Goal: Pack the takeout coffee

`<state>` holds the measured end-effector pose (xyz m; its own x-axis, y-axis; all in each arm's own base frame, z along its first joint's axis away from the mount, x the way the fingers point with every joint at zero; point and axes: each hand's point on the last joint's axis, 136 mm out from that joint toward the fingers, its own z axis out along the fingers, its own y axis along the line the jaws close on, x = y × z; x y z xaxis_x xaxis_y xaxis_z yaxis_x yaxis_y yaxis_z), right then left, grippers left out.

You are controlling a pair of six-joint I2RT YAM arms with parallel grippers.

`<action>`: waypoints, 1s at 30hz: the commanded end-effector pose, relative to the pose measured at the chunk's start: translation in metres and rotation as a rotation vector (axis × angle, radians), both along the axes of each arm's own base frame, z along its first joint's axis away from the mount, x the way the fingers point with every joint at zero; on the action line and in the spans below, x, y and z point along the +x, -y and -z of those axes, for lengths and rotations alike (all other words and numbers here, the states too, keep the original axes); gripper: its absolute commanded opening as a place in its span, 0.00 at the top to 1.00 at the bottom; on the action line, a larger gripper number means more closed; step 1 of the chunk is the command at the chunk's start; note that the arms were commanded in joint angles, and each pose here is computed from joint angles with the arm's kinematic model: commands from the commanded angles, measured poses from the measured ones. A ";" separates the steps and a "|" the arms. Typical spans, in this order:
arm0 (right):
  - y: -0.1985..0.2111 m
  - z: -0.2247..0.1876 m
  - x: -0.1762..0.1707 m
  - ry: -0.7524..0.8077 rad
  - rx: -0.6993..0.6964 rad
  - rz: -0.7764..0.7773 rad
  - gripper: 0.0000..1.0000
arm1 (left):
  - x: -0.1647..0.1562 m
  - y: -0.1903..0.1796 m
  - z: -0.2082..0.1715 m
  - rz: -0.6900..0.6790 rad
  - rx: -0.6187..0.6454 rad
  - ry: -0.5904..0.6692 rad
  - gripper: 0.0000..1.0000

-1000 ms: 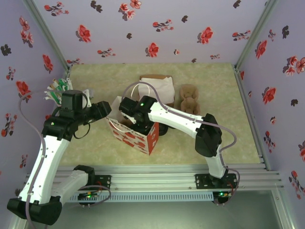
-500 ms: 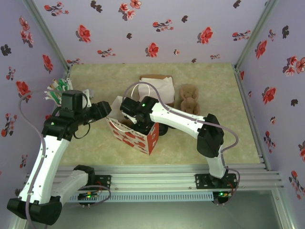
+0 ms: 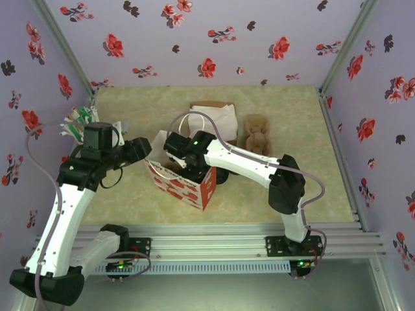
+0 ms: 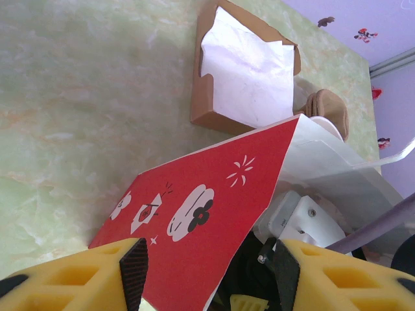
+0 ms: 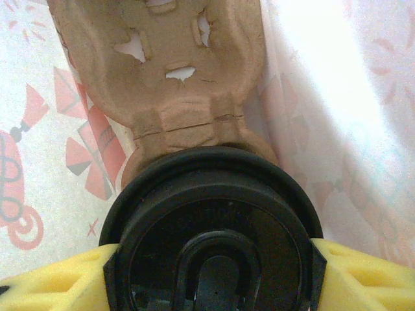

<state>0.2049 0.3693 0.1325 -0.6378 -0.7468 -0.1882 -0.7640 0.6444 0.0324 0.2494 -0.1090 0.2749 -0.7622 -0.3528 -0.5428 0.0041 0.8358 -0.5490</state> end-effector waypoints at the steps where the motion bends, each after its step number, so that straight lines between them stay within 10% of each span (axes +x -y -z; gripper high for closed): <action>1: 0.009 0.033 -0.008 -0.073 -0.083 0.035 0.32 | 0.003 0.001 -0.009 0.002 0.004 0.039 0.44; 30: 0.009 0.003 -0.008 -0.028 -0.062 0.038 0.13 | 0.003 0.001 -0.011 0.001 0.001 0.043 0.43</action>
<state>0.2000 0.3678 0.1324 -0.6529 -0.7384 -0.1687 -0.7526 0.6576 0.0344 0.2493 -0.1091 0.2749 -0.7623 -0.3525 -0.5428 0.0044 0.8358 -0.5490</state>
